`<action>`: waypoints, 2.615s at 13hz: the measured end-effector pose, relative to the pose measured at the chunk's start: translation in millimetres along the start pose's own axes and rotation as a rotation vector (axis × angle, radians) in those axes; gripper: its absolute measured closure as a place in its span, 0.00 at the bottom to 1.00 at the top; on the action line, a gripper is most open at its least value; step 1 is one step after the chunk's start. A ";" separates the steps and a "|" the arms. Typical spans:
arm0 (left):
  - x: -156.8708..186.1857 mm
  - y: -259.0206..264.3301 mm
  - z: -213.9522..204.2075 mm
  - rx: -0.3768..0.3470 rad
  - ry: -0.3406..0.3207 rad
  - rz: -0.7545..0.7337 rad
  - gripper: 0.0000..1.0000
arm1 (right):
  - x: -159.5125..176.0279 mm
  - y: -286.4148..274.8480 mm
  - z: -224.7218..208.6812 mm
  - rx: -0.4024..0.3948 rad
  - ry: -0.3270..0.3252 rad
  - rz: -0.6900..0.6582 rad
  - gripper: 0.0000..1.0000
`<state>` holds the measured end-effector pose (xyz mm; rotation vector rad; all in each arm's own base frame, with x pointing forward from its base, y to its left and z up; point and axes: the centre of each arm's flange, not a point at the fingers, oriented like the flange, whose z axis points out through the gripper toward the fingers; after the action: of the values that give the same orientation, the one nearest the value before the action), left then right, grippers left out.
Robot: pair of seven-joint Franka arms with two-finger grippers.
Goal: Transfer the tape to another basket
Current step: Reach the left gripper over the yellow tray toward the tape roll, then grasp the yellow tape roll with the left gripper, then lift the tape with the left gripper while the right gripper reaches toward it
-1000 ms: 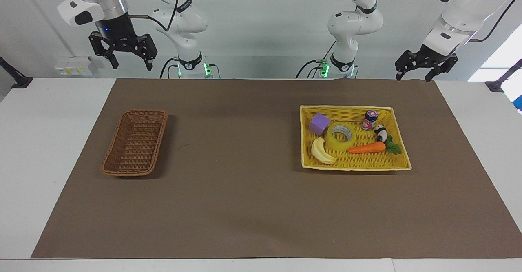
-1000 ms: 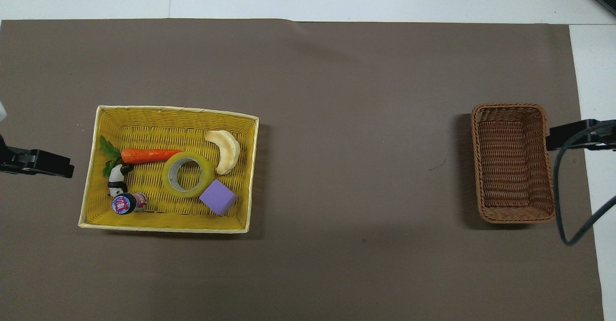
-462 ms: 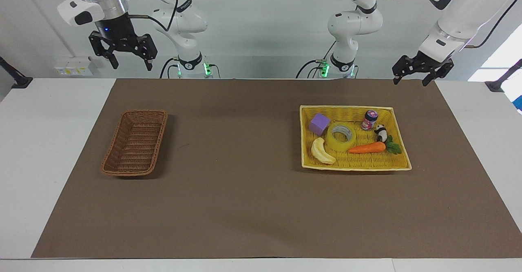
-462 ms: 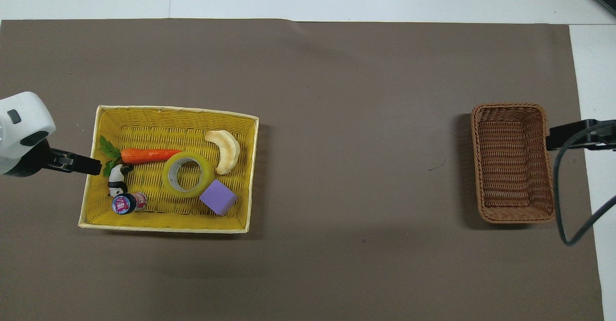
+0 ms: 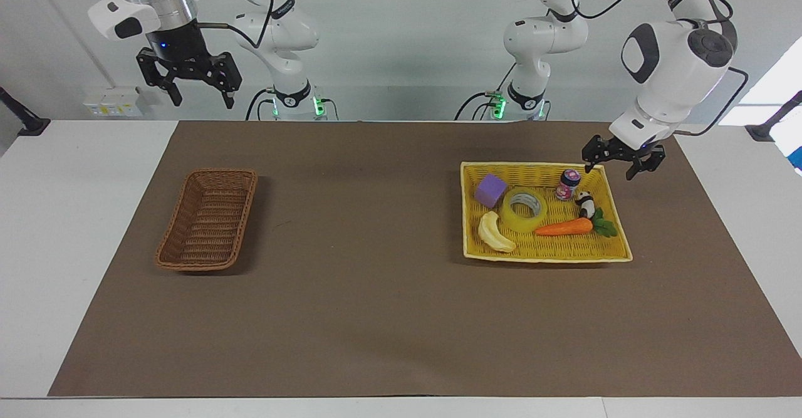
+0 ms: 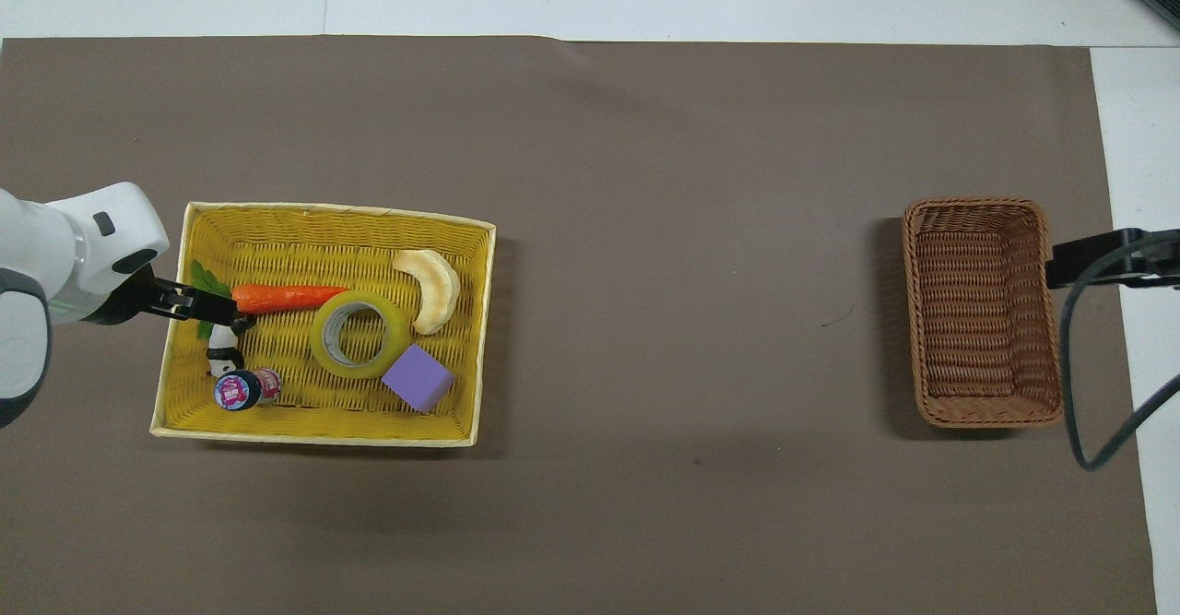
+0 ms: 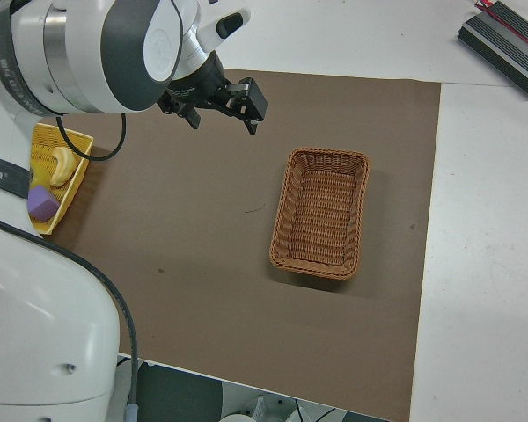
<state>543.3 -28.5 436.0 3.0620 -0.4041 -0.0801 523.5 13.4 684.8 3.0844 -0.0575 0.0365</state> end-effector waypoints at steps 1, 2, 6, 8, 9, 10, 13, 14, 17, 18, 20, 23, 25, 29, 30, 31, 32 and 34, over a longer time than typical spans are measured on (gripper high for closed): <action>5.8 11.4 14.6 -0.007 -0.005 -0.024 0.00 | 0.0 0.0 0.0 0.000 0.000 0.000 0.00; 11.0 25.4 28.4 -0.008 -0.006 -0.062 0.00 | 0.0 0.0 0.0 0.000 0.000 0.000 0.00; 5.8 73.1 78.3 -0.001 -0.045 -0.235 0.00 | 0.0 0.0 0.1 0.000 0.000 0.000 0.00; -5.2 79.1 101.4 0.005 -0.056 -0.315 0.00 | 0.0 0.0 0.1 0.000 0.000 0.000 0.00; -9.6 82.4 111.3 0.007 -0.053 -0.342 0.00 | 0.0 0.0 0.1 0.000 0.000 0.000 0.00; -13.1 85.7 118.9 0.009 -0.047 -0.362 0.00 | 0.0 0.0 0.1 0.000 0.000 0.000 0.00; -19.8 87.0 131.5 0.011 -0.037 -0.405 0.21 | 0.0 0.1 0.1 0.000 0.000 0.000 0.00; -19.8 86.2 131.5 0.010 -0.036 -0.408 0.33 | 0.0 0.6 0.1 0.000 0.000 0.001 0.00; -17.3 84.2 127.6 0.009 -0.024 -0.415 0.70 | 0.2 2.4 0.3 0.000 -0.001 0.005 0.00; -15.1 84.7 124.6 0.008 -0.018 -0.414 0.78 | 0.2 2.4 0.3 0.000 -0.001 0.005 0.00; -5.7 84.8 111.9 0.004 0.000 -0.413 0.78 | 0.2 2.4 0.3 0.000 -0.001 0.005 0.00; 13.0 83.4 75.0 -0.001 0.007 -0.415 0.78 | 0.2 2.4 0.3 0.000 -0.001 0.005 0.00; 23.4 83.3 50.2 -0.005 0.022 -0.413 0.78 | 0.2 2.5 0.3 0.000 -0.001 0.005 0.00; 32.8 93.7 5.1 -0.010 0.047 -0.404 0.78 | 0.2 2.6 0.3 0.000 -0.001 0.005 0.00; 31.9 103.0 -4.4 -0.012 0.057 -0.410 0.78 | 0.2 2.6 0.4 0.000 -0.001 0.005 0.00; 30.4 118.0 -10.8 -0.014 0.063 -0.419 0.78 | 0.2 2.6 0.5 0.000 -0.001 0.005 0.00; 28.8 141.1 -14.9 -0.016 0.069 -0.428 0.78 | 0.2 2.6 0.5 0.000 -0.001 0.005 0.00; 24.2 188.2 -15.3 -0.025 0.068 -0.445 0.78 | 0.2 2.6 0.6 0.000 -0.001 0.005 0.00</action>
<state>519.0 -215.6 461.1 3.0558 0.2831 0.0020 523.6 10.8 684.3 3.0843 -0.0651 0.0347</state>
